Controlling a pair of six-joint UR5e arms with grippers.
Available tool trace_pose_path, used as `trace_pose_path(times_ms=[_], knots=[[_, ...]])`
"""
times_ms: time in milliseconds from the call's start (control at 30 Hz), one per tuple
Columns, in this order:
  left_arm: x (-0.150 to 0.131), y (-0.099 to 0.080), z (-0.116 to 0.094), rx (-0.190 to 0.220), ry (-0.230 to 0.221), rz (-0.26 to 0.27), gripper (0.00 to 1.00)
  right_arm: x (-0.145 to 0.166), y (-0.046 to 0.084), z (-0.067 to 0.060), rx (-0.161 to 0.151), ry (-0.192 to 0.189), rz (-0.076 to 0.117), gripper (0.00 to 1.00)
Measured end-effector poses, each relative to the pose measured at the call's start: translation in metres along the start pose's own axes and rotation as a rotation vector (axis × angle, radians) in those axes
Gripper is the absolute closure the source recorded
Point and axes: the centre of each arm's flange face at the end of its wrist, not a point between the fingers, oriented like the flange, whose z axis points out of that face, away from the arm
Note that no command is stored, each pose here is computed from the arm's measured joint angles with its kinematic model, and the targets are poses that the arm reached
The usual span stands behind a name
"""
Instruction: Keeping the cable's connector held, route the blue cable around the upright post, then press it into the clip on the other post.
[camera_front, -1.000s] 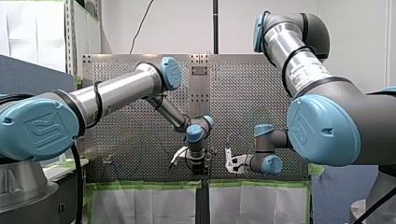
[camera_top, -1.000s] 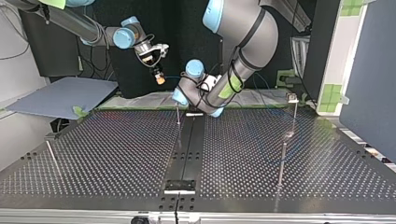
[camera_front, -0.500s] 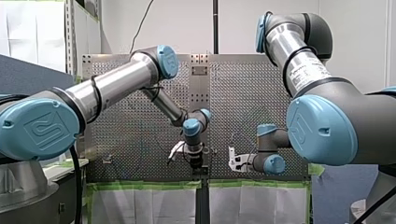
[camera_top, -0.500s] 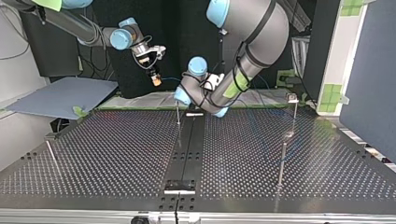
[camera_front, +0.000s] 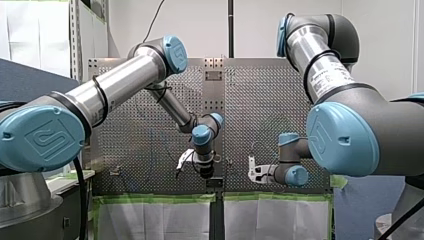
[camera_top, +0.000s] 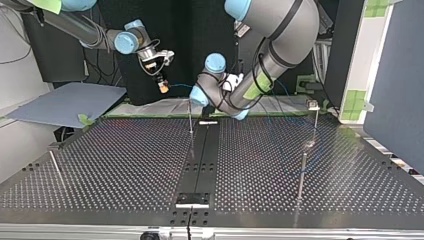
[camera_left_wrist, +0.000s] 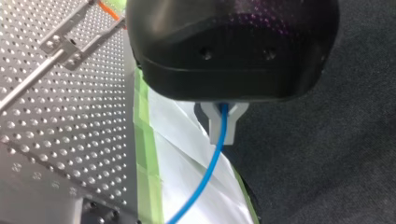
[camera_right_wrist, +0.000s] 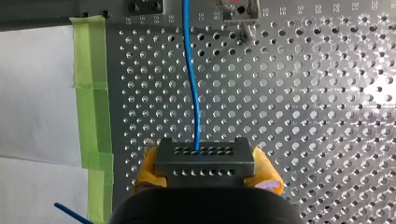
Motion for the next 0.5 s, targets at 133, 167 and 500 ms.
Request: trace_pose_path(times_ms=[133, 167, 500], knots=[[0.016, 0.000, 0.003, 0.002, 0.000, 0.001, 1.00, 0.000, 0.003, -0.001, -0.001, -0.001, 0.003, 1.00], [0.021, 0.000, 0.004, 0.003, -0.001, 0.002, 1.00, 0.000, 0.004, -0.001, -0.001, -0.002, 0.004, 1.00], [0.035, -0.011, 0.008, 0.020, -0.055, -0.027, 1.00, 0.000, 0.010, -0.002, -0.010, 0.000, 0.012, 1.00]])
